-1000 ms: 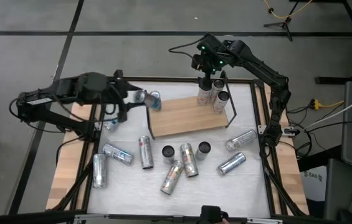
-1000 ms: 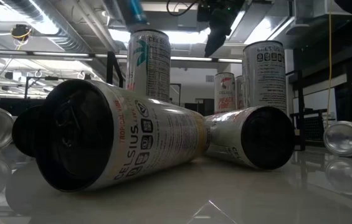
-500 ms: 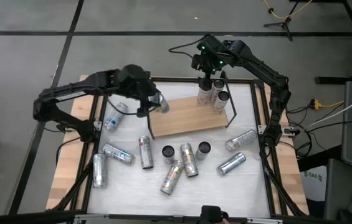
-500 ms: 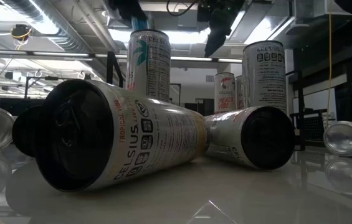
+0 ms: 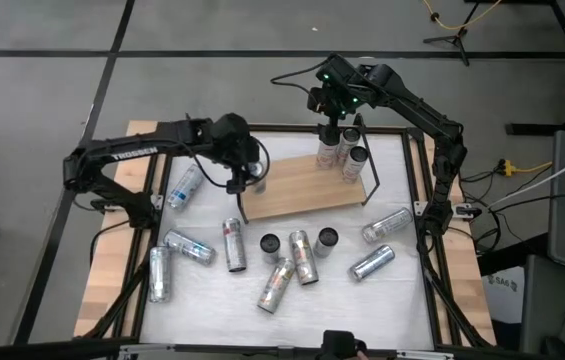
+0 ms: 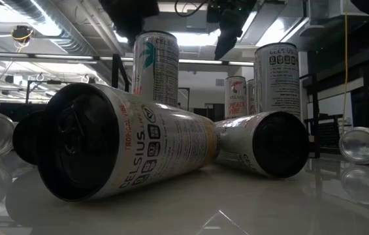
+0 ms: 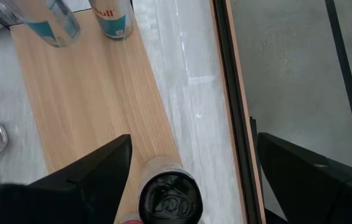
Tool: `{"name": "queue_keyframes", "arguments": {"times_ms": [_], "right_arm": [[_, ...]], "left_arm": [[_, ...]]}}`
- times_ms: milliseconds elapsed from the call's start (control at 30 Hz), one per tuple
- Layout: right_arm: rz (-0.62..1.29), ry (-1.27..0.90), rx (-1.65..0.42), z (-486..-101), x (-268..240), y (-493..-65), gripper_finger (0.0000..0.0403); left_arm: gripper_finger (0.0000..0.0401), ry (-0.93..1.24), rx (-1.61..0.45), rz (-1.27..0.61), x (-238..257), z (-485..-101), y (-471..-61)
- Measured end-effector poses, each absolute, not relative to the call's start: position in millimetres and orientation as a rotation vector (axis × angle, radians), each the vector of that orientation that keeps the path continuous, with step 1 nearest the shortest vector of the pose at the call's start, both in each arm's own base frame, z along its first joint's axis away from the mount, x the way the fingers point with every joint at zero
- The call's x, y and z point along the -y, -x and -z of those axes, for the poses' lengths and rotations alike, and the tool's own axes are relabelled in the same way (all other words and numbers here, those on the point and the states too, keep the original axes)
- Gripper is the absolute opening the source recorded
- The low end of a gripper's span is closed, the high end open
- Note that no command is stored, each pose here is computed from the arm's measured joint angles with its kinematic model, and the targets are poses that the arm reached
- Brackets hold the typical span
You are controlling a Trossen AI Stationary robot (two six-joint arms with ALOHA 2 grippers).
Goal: Place canned beverage on shelf
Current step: Put the blue soda can on the shelf aligned with the other blue soda can
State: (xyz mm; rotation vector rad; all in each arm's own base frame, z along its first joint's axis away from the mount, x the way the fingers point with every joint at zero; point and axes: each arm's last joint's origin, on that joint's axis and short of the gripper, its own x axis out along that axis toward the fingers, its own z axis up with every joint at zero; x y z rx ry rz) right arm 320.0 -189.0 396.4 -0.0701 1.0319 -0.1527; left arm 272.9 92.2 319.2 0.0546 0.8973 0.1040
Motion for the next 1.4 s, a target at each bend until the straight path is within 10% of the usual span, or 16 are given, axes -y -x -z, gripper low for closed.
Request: {"name": "queue_keyframes", "arguments": {"times_ms": [1400], "right_arm": [[0.152, 0.070, -1.032, -396.4, 188.9, -320.1, 0.0340]], "left_arm": [[0.0257, -0.090, -0.975, -0.188, -93.3, -290.9, -269.7]]}}
